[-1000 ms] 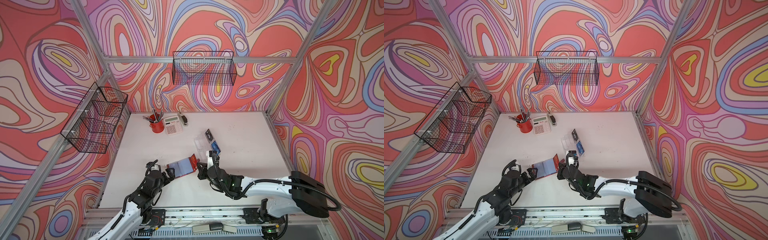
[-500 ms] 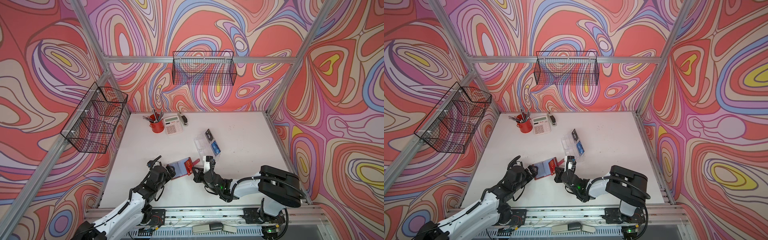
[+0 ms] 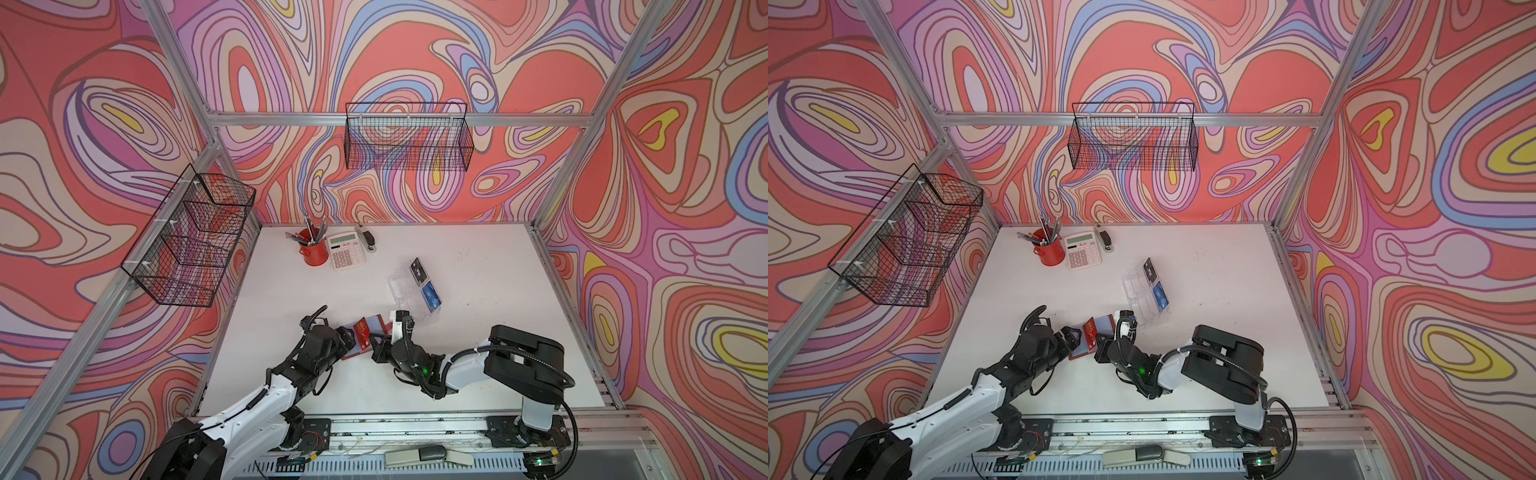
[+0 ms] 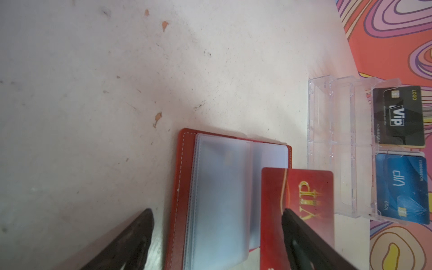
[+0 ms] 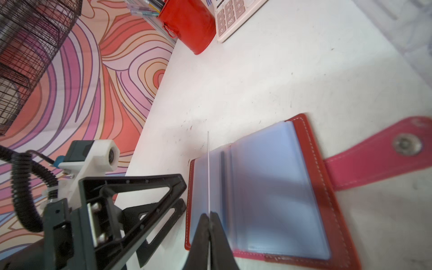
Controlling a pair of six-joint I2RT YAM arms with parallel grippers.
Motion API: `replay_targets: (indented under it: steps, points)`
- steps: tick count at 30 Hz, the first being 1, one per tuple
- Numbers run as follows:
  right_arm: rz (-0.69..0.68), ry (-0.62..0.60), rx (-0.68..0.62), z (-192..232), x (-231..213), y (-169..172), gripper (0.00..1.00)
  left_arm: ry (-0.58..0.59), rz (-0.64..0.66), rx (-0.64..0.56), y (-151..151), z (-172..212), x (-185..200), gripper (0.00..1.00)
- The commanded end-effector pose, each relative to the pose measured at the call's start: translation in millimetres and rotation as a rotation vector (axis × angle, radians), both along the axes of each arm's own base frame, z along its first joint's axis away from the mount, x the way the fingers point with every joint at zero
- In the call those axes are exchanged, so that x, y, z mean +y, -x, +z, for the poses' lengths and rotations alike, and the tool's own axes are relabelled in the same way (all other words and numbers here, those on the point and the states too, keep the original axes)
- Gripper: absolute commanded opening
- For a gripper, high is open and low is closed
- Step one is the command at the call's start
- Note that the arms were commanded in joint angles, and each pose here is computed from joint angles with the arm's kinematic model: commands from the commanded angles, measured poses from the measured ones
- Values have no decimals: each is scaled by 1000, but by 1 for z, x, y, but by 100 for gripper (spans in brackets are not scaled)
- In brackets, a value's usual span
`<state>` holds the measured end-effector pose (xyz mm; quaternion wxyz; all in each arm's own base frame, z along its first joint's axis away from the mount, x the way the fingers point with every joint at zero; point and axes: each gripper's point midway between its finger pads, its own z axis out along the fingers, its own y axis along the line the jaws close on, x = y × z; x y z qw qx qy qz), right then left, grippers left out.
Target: Put the credit cards into the card holder
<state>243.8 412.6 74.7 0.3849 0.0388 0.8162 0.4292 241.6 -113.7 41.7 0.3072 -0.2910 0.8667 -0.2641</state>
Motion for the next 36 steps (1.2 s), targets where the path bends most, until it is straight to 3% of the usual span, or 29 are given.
replay_targets:
  steps: [1, 24, 36]
  points:
    - [17, 28, 13, -12, 6, -3, 0, -26, -9, 115, 20, -25, 5, 88]
    - [-49, 22, 22, -23, -26, -14, 0, -30, -9, 121, 20, -26, 6, 89]
    - [-21, -9, 48, -32, -13, -14, 0, -24, -18, 126, 20, -28, 3, 89]
